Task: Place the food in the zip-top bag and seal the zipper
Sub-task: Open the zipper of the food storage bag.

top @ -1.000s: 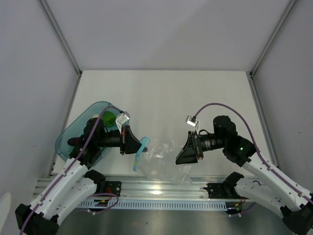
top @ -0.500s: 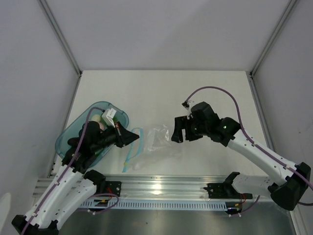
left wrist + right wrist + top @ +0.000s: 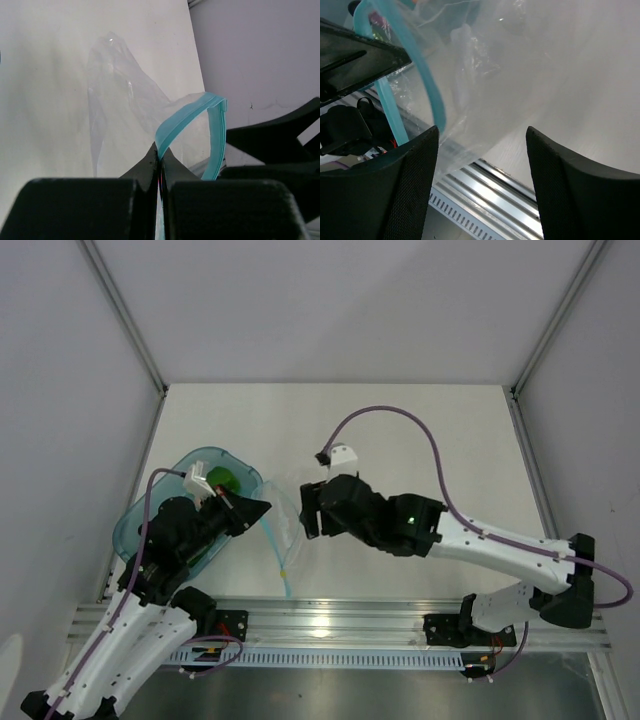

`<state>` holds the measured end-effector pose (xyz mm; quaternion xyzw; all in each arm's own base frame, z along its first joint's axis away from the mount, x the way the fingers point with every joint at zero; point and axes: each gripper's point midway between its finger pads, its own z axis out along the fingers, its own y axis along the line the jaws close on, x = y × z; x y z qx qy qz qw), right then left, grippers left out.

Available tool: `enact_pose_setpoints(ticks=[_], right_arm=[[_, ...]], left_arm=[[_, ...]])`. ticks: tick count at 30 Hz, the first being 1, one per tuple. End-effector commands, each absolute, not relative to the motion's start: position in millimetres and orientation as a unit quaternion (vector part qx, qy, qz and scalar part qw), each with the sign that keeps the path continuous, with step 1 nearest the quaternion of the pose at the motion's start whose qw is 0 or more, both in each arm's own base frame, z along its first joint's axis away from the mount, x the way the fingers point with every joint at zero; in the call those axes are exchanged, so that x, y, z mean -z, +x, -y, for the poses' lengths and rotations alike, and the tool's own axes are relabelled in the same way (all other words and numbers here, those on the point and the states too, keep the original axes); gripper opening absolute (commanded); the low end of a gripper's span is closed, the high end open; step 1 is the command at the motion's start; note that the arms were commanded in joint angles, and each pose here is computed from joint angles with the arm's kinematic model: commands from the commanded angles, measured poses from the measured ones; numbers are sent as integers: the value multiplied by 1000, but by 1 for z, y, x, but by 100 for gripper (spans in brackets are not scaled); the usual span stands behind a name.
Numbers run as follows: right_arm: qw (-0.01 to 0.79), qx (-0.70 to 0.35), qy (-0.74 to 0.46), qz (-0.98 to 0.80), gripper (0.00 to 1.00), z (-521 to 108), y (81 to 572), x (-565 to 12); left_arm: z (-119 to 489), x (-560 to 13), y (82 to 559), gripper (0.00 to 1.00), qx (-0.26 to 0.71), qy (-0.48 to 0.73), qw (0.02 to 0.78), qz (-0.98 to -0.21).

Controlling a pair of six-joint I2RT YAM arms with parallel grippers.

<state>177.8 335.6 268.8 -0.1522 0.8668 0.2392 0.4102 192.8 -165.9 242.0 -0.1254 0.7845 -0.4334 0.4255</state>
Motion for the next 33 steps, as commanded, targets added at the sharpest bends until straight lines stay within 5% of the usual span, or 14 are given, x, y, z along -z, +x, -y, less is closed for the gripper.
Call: enact_pose_setpoints(ticks=[1, 9, 33], right_arm=[[465, -254, -111, -841, 71, -370, 182, -290], [476, -219, -133, -841, 68, -416, 176, -274], [512, -195, -115, -828, 63, -419, 158, -266]], left_arm=[[159, -257, 195, 0, 436, -155, 442, -768], [157, -249, 190, 1, 429, -153, 436, -776], [152, -251, 186, 1, 418, -133, 454, -776]])
